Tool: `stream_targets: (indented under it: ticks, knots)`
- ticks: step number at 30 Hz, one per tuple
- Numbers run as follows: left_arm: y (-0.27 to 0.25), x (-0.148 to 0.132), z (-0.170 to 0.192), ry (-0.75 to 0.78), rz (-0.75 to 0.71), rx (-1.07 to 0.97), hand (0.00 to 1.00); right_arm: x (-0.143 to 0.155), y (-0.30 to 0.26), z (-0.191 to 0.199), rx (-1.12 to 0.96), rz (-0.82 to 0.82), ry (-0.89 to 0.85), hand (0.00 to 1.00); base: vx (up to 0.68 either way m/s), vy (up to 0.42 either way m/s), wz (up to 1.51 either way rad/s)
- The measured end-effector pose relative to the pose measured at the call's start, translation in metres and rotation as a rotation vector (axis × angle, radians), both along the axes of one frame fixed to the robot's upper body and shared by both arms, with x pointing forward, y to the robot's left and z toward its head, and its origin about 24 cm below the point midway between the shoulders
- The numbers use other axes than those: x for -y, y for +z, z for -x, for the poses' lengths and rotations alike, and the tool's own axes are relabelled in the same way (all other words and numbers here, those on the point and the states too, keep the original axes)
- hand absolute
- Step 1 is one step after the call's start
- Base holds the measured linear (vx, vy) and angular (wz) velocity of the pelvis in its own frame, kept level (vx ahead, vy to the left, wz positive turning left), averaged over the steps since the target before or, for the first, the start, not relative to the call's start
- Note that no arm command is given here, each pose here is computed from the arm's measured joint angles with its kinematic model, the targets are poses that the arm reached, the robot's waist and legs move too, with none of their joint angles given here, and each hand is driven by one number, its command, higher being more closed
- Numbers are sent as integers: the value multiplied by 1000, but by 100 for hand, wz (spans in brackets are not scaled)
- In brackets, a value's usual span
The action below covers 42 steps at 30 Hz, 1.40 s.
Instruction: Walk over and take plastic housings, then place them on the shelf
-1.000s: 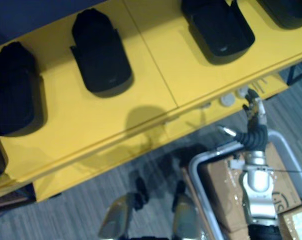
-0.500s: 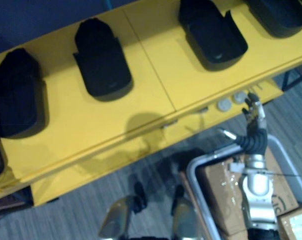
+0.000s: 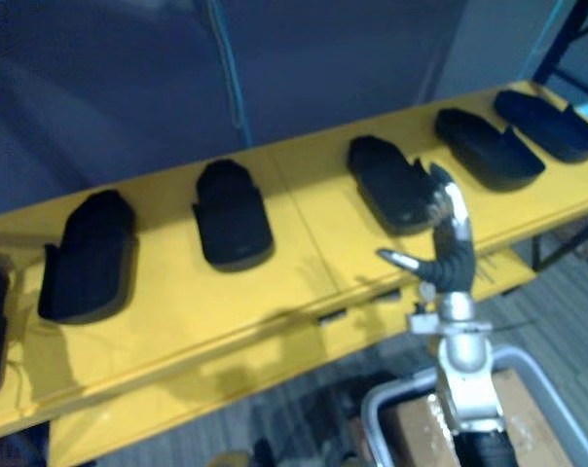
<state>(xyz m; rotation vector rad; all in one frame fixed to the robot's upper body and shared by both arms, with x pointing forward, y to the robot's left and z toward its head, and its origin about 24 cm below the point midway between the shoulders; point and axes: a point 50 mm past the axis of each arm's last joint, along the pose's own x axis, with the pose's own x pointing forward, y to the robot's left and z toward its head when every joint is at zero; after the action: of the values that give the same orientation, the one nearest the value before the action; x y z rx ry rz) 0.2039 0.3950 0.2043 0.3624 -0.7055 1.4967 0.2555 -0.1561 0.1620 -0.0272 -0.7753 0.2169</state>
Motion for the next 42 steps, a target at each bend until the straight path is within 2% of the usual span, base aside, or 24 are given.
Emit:
stream_targets:
  ticks: [3, 5, 10, 11, 13, 16, 21, 27, 29, 35, 39, 42]
  knots:
    - [-24, 29, 5, -78, 27, 14, 0, -28, 3, -7, 6, -20, 103, 0, 12, -36, 69]
    - [-48, 50, 28, -126, 49, -17, 0, -56, -1, -16, -24, -26, 197, 0, 7, -38, 70]
    - [-80, 71, 70, -143, 109, -52, 0, -102, -5, -18, -58, -18, 350, 0, -20, -19, 62]
    - [-88, 78, 80, -166, 131, -76, 0, -119, -6, -18, -74, -11, 392, 0, -57, -11, 64]
    - [-95, 85, 87, -222, 167, -90, 0, -135, -6, -16, -77, 11, 419, 0, -79, -1, 57]
    - [-103, 95, 93, -319, 225, -86, 0, -148, -9, -11, -97, 23, 433, 0, -71, 28, 16]
    - [-109, 113, 81, -505, 332, -26, 0, -147, -20, -9, -139, 41, 413, 0, -81, 64, -52]
    - [-104, 140, 54, -717, 332, -38, 0, -146, -42, 2, -198, 76, 414, 0, -46, 15, -13]
    - [-97, 148, 48, -773, 301, -29, 0, -136, -50, 5, -218, 79, 374, 0, 9, 32, -10]
    - [-69, 149, 37, -832, 133, -26, 0, -67, -52, 11, -217, -2, 125, 0, 8, 118, 4]
    - [-61, 147, 24, -857, 82, -35, 0, -51, -40, 10, -152, -37, 72, 0, 33, 48, 28]
    - [-73, 149, 17, -841, 163, -60, 0, -59, -33, 15, -111, -31, 138, 0, 61, -52, 38]
